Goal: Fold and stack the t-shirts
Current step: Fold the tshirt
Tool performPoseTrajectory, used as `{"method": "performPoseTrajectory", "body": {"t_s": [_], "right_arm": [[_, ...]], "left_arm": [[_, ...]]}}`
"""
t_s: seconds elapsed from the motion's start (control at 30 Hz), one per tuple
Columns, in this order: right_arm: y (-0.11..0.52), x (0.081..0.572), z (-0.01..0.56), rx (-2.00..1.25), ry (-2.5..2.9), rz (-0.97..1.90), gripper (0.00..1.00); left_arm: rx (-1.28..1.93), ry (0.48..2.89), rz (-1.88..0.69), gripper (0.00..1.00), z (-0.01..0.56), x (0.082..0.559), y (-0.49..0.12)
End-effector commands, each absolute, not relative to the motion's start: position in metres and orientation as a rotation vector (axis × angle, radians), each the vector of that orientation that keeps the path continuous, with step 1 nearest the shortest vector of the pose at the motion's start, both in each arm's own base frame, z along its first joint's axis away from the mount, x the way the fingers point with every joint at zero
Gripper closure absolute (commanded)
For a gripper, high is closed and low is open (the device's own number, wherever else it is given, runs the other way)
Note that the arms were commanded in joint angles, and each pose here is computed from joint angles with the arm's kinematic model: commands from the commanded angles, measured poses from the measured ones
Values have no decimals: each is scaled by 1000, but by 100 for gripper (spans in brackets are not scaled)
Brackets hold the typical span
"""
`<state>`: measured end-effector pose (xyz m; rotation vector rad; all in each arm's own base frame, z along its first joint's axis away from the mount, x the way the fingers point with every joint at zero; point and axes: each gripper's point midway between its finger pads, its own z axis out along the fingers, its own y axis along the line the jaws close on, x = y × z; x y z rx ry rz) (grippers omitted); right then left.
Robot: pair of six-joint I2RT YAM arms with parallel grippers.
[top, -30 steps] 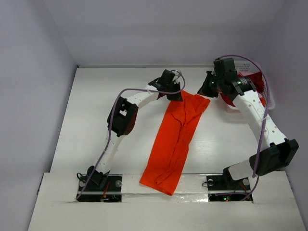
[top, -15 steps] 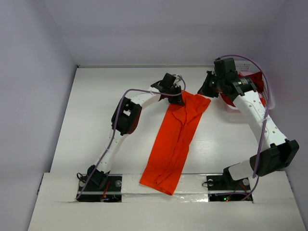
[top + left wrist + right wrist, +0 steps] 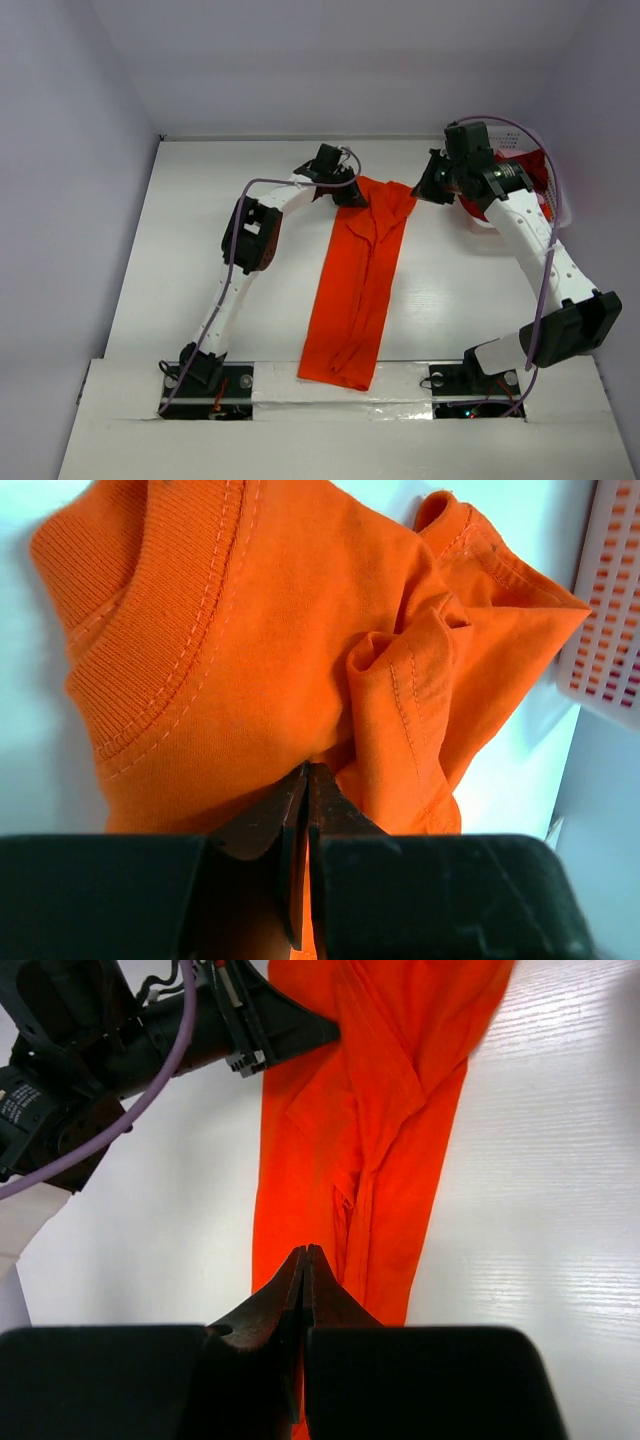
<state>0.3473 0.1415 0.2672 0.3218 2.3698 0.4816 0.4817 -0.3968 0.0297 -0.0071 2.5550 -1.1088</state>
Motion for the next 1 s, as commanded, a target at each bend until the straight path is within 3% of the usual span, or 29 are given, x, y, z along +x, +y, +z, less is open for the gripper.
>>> {"method": "performPoseTrajectory", "body": {"t_s": [0.0,0.5,0.97], "right_arm": [[141,345,282,310,2326,514,100],[144,346,279,305,2335,525,100],[149,349,268,302,2356,547,100]], "left_arm": [[-114,2577,-973,100,21,495,-364],[-351,2501,-915,100,28,556,-272],[-291,2502,-1034,100,29,570,-280]]}}
